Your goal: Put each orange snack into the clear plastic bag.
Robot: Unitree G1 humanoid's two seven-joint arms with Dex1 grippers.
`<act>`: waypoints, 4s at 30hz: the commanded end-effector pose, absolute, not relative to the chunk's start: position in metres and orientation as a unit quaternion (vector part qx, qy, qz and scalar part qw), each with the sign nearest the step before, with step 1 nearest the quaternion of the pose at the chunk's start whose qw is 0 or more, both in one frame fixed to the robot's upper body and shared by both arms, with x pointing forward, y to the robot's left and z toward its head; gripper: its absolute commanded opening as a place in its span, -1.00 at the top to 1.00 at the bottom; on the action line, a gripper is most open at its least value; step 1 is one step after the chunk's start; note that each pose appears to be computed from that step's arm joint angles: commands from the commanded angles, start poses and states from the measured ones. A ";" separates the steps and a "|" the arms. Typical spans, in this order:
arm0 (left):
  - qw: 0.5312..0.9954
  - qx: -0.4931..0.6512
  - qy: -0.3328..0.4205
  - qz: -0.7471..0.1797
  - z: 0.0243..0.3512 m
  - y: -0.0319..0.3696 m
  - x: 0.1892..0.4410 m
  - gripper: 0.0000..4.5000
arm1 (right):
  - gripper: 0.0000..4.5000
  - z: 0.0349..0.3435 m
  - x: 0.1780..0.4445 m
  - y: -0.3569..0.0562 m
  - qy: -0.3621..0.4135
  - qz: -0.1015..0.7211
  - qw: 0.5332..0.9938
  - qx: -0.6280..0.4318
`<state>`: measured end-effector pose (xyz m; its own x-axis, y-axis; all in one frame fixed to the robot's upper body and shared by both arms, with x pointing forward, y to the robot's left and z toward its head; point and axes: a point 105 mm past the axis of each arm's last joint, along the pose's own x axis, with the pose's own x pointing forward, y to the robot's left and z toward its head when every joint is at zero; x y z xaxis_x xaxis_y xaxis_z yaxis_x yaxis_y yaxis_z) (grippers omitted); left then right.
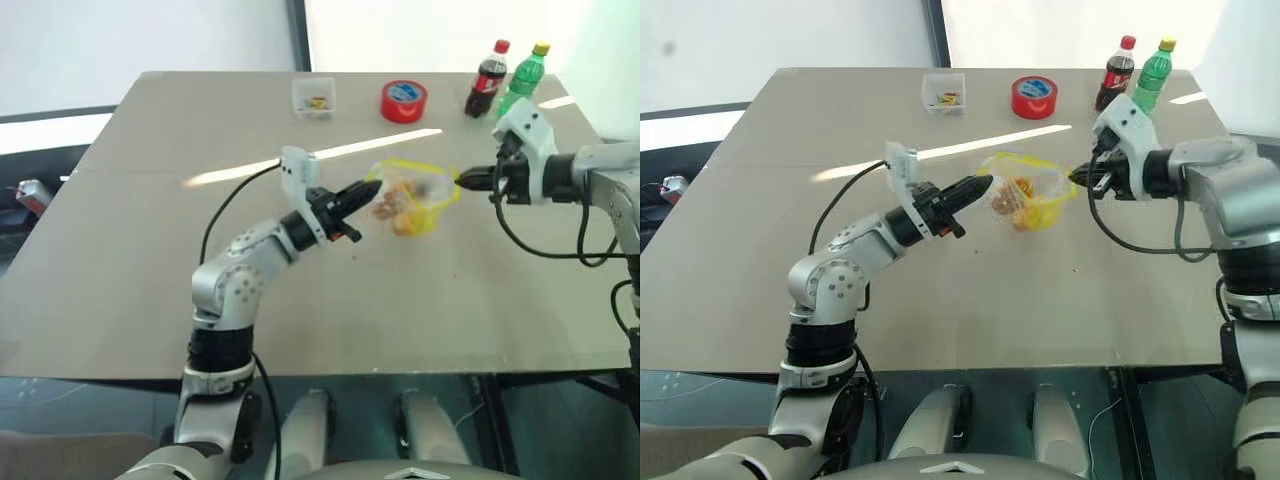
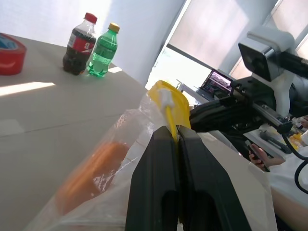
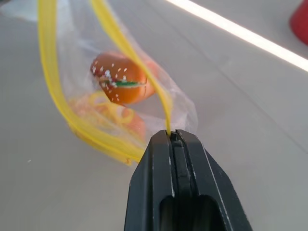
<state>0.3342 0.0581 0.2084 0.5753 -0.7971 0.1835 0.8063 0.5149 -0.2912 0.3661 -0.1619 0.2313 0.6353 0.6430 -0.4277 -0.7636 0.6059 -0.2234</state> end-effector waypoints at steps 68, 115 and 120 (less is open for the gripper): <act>0.872 0.022 -0.021 -0.488 0.211 0.071 0.335 1.00 | 0.05 0.266 0.352 -0.202 0.067 0.379 0.824 -0.416; 0.803 0.293 -0.110 -0.508 0.199 0.071 0.323 1.00 | 0.05 0.244 0.327 -0.046 -0.141 0.551 0.614 -0.547; 0.799 0.304 -0.110 -0.506 0.202 0.073 0.325 1.00 | 0.05 0.243 0.331 -0.048 -0.155 0.534 0.610 -0.565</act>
